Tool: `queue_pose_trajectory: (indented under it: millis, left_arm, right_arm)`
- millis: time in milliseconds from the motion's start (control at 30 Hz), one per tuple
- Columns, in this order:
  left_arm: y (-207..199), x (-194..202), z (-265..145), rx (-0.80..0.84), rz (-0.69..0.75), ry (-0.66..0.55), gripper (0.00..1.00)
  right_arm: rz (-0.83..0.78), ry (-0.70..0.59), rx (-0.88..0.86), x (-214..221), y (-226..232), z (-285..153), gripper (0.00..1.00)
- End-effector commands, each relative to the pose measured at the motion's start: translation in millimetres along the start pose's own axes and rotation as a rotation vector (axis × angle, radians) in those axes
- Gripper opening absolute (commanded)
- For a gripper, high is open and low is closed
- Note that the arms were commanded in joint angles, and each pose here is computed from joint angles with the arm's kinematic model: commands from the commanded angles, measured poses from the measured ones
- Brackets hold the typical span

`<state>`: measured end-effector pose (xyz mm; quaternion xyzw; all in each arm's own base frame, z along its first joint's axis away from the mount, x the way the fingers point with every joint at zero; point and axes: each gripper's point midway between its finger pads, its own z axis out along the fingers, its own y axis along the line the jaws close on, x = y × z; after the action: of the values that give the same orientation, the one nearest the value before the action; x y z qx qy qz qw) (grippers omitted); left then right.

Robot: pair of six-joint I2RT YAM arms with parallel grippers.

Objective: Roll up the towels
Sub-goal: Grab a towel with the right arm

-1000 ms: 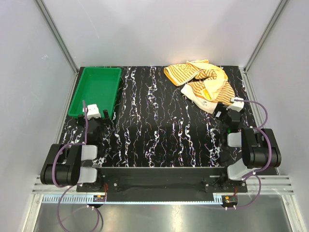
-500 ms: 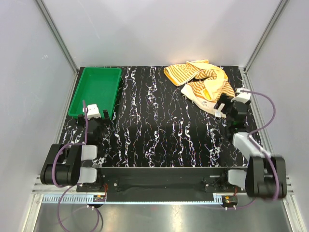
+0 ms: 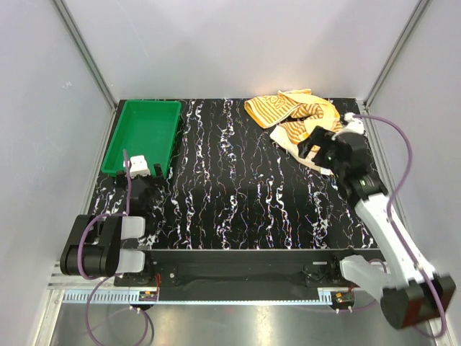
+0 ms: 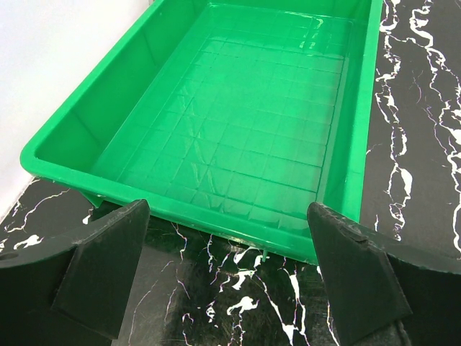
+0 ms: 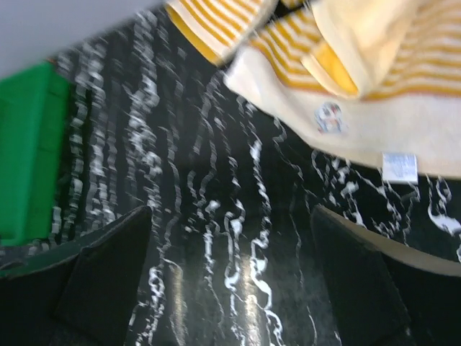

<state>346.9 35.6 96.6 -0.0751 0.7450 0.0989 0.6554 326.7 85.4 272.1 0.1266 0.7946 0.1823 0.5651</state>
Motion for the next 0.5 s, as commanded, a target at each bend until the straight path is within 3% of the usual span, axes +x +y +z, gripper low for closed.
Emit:
queue_pose_trajectory:
  millis: [0, 233, 300, 333, 467]
  left_arm:
    - [-3, -28, 7, 0.011, -0.038, -0.09, 0.99]
    - [-3, -28, 7, 0.011, -0.038, -0.091, 0.99]
    - [-3, -29, 7, 0.011, -0.038, -0.093, 0.99]
    - [-3, -29, 7, 0.011, -0.038, -0.093, 0.99]
    - [-3, -29, 7, 0.017, -0.037, -0.09, 0.99]
  right_arm:
    - [0.0, 0.222, 0.198, 36, -30, 14, 1.0]
    - [-0.114, 0.251, 0.449, 17, -66, 61, 0.99]
    - [-0.078, 0.297, 0.49, 17, -82, 85, 0.95]
    - [-0.056, 0.315, 0.491, 18, -86, 94, 0.87]
    - [-0.002, 0.366, 0.521, 25, -115, 134, 0.81]
